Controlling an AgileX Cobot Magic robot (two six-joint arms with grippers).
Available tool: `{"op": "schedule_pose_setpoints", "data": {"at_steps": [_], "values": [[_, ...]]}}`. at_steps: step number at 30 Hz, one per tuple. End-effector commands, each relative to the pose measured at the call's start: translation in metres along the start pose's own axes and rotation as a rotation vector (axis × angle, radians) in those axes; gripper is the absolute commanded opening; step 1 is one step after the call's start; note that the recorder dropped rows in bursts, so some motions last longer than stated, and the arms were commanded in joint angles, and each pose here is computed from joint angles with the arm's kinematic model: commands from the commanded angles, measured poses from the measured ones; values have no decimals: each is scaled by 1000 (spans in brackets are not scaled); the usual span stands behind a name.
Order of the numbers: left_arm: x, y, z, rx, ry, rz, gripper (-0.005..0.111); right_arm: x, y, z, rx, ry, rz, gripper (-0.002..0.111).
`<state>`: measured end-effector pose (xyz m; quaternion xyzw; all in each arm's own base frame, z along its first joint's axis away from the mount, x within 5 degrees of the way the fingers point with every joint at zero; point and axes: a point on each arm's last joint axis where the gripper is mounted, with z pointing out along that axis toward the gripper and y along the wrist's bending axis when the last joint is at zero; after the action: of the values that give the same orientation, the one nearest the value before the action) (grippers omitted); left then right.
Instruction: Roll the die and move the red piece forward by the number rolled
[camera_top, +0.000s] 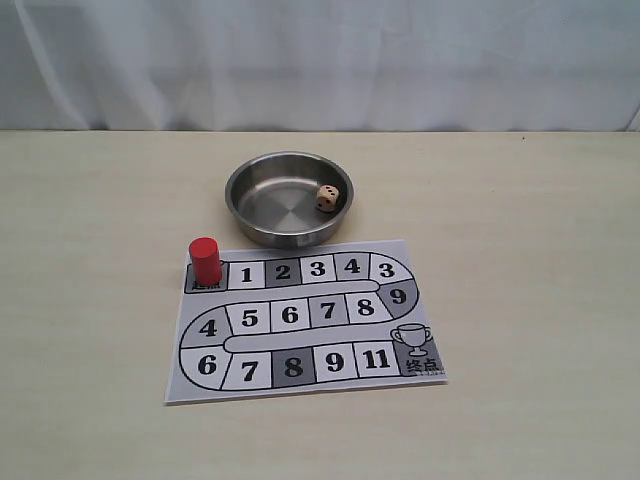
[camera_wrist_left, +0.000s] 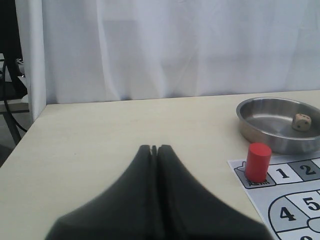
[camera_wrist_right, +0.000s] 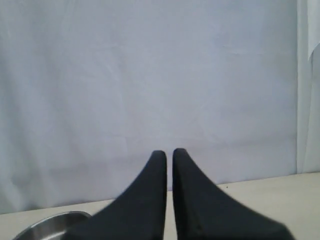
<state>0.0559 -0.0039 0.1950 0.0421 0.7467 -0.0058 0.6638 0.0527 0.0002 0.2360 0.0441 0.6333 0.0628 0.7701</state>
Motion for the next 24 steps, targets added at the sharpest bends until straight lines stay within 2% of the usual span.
{"op": "schedule_pose_setpoints", "data": {"at_steps": [1, 4, 9, 12, 18, 24], "values": [[0, 0, 0, 0, -10, -1, 0, -45, 10, -6, -39, -7, 16, 4], [0, 0, 0, 0, -10, -1, 0, -80, 19, 4, -58, 93, 25, 4], [0, 0, 0, 0, -10, -1, 0, -105, 24, 32, -56, 205, 24, 4], [0, 0, 0, 0, -10, -1, 0, -113, 26, 52, -51, 257, 13, 4], [0, 0, 0, 0, -10, -1, 0, -115, 28, 98, -77, 413, -156, 4], [0, 0, 0, 0, -10, -1, 0, -109, 29, 142, -96, 572, -183, 4]]}}
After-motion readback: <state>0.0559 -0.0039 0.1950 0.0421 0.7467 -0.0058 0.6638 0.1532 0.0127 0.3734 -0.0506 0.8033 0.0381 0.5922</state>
